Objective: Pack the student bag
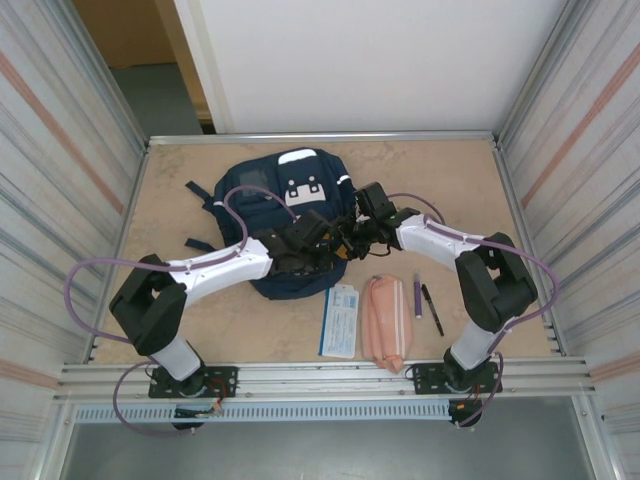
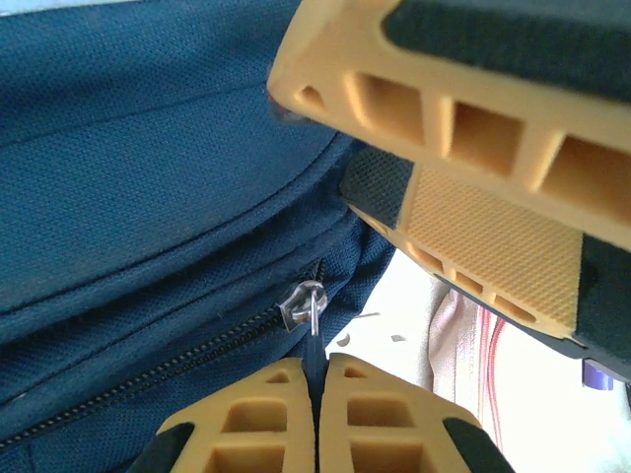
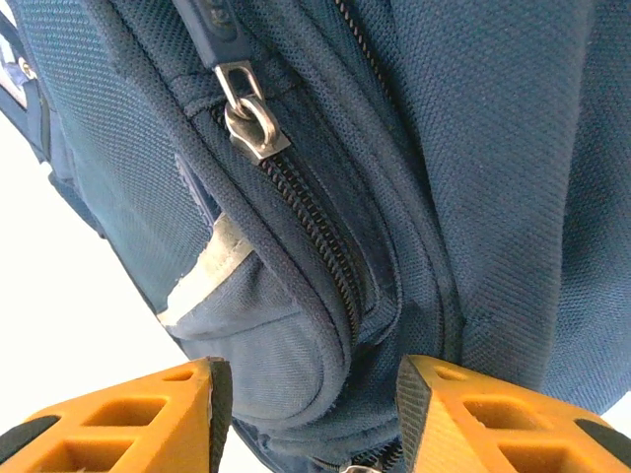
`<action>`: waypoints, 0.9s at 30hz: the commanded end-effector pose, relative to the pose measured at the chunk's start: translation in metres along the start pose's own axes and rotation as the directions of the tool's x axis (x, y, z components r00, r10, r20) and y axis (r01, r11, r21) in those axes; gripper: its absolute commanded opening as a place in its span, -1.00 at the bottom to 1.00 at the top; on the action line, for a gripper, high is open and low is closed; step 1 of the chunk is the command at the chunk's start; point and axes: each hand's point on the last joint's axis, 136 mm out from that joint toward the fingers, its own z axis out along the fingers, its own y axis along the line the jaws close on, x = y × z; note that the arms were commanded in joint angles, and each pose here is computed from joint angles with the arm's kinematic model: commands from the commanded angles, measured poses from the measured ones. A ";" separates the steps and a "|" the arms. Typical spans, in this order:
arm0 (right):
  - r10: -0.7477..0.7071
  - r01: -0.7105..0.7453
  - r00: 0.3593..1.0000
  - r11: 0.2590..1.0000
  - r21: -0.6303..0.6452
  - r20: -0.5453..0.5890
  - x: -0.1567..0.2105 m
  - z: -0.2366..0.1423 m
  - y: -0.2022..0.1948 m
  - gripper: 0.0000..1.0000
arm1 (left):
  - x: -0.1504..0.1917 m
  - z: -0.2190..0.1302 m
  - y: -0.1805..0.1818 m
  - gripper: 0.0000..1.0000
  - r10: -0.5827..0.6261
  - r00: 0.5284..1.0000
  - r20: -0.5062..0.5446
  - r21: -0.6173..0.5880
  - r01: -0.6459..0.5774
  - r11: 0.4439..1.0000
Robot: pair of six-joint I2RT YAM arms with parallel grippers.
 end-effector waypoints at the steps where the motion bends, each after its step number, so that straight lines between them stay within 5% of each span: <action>1: 0.017 -0.015 0.999 0.998 0.061 -0.037 0.013 -0.008 -0.020 0.00 | -0.015 -0.019 -0.025 -1.00 0.025 0.997 0.072 0.100 -0.032 0.994; 15: 0.035 -0.035 0.999 0.999 0.033 -0.011 0.011 -0.012 -0.023 0.02 | -0.010 -0.015 -0.034 -1.00 0.042 0.997 0.064 0.109 -0.049 0.993; 22: -0.025 0.024 0.999 0.999 -0.043 -0.030 0.007 -0.003 0.005 -0.47 | -0.009 -0.019 -0.054 -1.00 0.093 0.993 0.072 0.168 -0.104 0.980; 27: -0.056 0.056 0.998 0.998 -0.017 0.017 0.002 -0.011 0.003 -0.97 | -0.010 -0.023 -0.027 -1.00 0.086 0.992 0.094 0.043 -0.090 0.995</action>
